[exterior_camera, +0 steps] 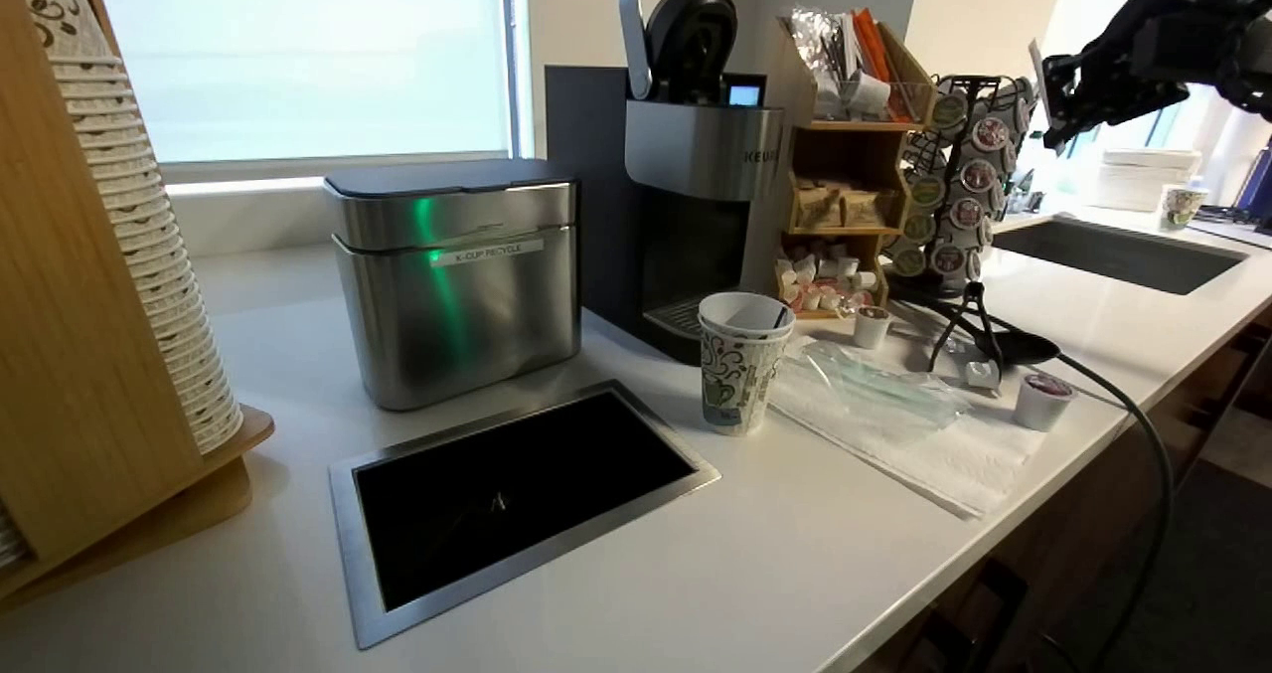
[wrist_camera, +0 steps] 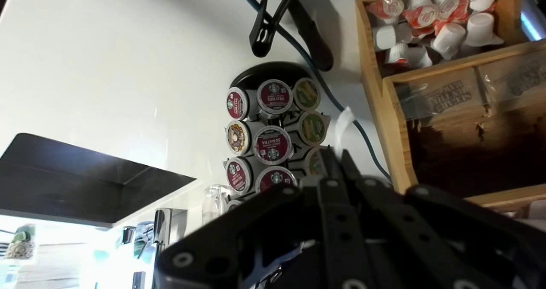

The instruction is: Put the straw on the wooden stand and put the cup on the stand of cups

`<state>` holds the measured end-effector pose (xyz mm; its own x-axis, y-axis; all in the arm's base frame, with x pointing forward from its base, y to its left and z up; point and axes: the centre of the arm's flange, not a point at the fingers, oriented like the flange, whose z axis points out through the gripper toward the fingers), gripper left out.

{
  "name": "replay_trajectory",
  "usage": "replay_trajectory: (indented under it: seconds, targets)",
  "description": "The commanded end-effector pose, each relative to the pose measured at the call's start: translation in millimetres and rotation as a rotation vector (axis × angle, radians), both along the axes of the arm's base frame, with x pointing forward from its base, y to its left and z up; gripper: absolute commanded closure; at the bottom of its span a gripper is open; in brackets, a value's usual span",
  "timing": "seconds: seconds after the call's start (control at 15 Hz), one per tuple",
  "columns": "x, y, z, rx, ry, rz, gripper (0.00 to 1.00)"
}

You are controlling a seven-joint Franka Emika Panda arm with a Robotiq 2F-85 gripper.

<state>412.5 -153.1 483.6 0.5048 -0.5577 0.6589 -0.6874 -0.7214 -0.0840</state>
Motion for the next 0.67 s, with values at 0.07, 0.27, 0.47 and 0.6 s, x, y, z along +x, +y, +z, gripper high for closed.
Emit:
replay_trajectory:
  seconds: [0.07, 0.27, 0.47, 0.6]
  targets:
    - [7.6, 6.5, 9.6, -0.011, -0.044, 0.027, 0.99]
    - [38.8, 29.0, 51.3, -0.124, -0.117, 0.166, 0.99]
    - [59.1, 53.1, 89.2, -0.223, -0.171, 0.296, 0.99]
    - [72.9, 57.0, 110.7, -0.269, -0.224, 0.329, 0.99]
